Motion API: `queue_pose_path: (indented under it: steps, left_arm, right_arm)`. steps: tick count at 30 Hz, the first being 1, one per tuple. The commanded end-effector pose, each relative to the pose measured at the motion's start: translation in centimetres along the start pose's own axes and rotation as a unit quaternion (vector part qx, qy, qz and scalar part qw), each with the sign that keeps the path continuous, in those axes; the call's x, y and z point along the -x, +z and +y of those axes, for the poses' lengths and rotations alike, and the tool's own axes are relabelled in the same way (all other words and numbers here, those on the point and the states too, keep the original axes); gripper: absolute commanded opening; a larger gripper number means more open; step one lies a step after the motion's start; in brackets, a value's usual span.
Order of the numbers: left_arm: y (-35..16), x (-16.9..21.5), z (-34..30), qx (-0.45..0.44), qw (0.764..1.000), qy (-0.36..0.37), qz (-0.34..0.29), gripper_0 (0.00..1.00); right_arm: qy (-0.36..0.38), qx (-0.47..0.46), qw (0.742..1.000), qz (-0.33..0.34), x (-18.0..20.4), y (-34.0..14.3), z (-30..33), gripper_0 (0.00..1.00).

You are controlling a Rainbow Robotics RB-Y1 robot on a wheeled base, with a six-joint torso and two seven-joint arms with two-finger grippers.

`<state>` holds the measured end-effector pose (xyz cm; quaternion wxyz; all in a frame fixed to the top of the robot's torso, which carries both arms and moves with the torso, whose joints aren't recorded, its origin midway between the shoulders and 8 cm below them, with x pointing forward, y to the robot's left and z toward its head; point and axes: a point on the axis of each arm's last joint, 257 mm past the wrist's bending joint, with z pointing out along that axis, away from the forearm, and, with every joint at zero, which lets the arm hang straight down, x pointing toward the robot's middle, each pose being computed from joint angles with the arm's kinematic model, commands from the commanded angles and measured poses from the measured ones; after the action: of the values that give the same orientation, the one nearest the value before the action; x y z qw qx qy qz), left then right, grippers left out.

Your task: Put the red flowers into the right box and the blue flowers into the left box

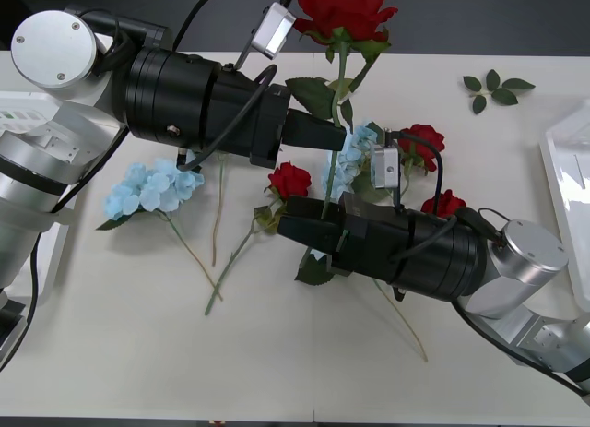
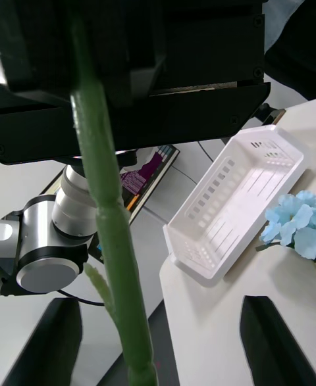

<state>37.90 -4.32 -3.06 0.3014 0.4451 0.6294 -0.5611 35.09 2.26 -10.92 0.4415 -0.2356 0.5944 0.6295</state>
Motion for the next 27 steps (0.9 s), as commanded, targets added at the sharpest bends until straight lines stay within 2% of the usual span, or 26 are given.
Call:
queue_pose_path:
  steps: [1, 13, 15, 17, 18, 19, 20, 27]
  left_arm:
    - [-0.13, 1.73, -1.34, -0.008, 0.999, 0.043, -0.001, 0.0]
    - [-0.13, 1.73, -1.34, -0.008, 0.999, 0.043, -0.001, 0.0]
    - [-0.13, 1.73, -1.34, -0.008, 0.999, 0.043, -0.001, 0.03]
    - [-0.13, 1.73, -1.34, -0.008, 0.999, 0.043, -0.001, 0.59]
    - [-0.13, 1.73, -1.34, -0.008, 0.999, 0.043, -0.001, 0.84]
    - [-0.13, 1.73, -1.34, -0.008, 0.999, 0.043, -0.001, 0.93]
    - [-0.13, 1.73, -1.34, -0.008, 0.999, 0.043, -0.001, 1.0]
    - [-0.13, 1.73, -1.34, -0.008, 0.999, 0.043, -0.001, 1.0]
  right_arm:
    - [-0.017, 0.016, 1.0, -0.005, 1.14, 0.8, 1.32, 0.0]
    - [-0.016, 0.011, 1.0, -0.014, 1.56, 1.14, 1.07, 0.0]
    - [-0.018, 0.01, 1.0, -0.013, 1.64, 1.07, 1.01, 0.0]
    - [-0.018, 0.009, 1.0, -0.012, 1.64, 1.0, 0.97, 0.0]
    - [-0.018, 0.009, 1.0, -0.012, 1.63, 0.96, 0.94, 0.0]
    - [-0.018, 0.008, 1.0, -0.011, 1.62, 0.92, 0.91, 0.0]
    - [-0.02, 0.008, 1.0, -0.011, 1.71, 0.89, 0.88, 0.0]
    - [-0.023, 0.003, 1.0, -0.01, 1.99, 0.59, 0.54, 0.0]
